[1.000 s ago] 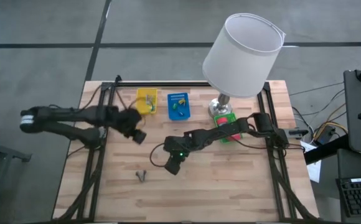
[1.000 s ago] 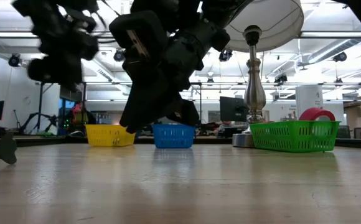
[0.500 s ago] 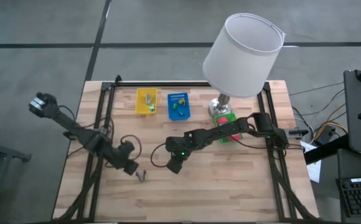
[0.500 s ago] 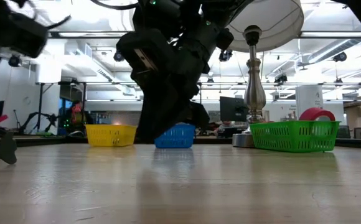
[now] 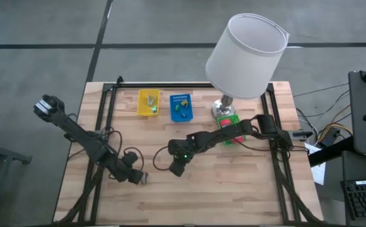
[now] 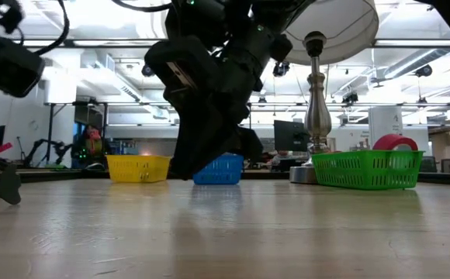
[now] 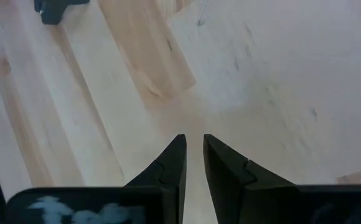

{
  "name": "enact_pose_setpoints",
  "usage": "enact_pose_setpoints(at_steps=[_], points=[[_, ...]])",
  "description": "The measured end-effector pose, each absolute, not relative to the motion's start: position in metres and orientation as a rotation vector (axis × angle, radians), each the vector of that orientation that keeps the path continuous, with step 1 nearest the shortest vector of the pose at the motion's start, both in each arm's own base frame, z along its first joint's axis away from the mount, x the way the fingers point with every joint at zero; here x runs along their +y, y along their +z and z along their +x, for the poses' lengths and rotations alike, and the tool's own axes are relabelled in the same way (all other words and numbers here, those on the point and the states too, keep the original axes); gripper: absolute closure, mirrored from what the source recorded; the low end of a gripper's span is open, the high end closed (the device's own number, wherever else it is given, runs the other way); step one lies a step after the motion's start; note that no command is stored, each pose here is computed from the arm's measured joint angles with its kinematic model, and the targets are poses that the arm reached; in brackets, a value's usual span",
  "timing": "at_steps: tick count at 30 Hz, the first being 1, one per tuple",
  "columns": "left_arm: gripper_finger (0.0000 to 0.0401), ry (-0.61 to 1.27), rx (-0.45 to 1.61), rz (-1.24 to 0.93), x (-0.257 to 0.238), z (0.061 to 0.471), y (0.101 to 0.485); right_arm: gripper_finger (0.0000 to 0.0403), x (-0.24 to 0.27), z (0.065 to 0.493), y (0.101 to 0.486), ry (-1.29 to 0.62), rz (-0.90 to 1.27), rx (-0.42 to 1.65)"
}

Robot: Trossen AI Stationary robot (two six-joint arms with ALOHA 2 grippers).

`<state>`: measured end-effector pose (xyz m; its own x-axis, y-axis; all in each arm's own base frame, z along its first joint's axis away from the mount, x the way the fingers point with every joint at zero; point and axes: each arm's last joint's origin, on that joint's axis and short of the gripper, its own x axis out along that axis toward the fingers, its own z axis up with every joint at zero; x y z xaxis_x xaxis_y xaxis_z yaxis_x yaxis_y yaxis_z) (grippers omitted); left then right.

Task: Pick and place Stapler, Stapler remover, tape
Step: Put the black staple remover into the yellow bin

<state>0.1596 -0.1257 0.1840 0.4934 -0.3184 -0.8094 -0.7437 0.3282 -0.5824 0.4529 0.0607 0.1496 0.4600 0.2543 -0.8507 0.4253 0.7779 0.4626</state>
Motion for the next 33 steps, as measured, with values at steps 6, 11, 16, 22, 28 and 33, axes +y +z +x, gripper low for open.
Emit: enact_pose_setpoints(at_steps=[6, 11, 16, 22, 28, 33], points=[[0.0284, 0.401, 1.124, -1.217, -0.13, 0.163, 0.171, 0.0351, 0.063, 0.453, 0.15, -0.114, 0.708, 1.116], [0.0284, 0.418, 1.153, -1.199, -0.132, 0.164, 0.166, 0.0351, 0.063, 0.453, 0.15, -0.113, 0.709, 1.115], [0.0284, 0.445, 1.15, -1.181, -0.132, 0.165, 0.161, 0.0351, 0.063, 0.453, 0.15, -0.111, 0.706, 1.115], [0.0287, 0.47, 1.113, -1.167, -0.131, 0.166, 0.159, 0.0351, 0.064, 0.453, 0.15, -0.112, 0.71, 1.114], [0.029, 0.475, 1.097, -1.173, -0.13, 0.167, 0.16, 0.0351, 0.064, 0.453, 0.15, -0.111, 0.712, 1.114], [0.0305, 0.486, 1.095, -1.167, -0.129, 0.166, 0.158, 0.0351, 0.064, 0.453, 0.15, -0.111, 0.713, 1.113]])
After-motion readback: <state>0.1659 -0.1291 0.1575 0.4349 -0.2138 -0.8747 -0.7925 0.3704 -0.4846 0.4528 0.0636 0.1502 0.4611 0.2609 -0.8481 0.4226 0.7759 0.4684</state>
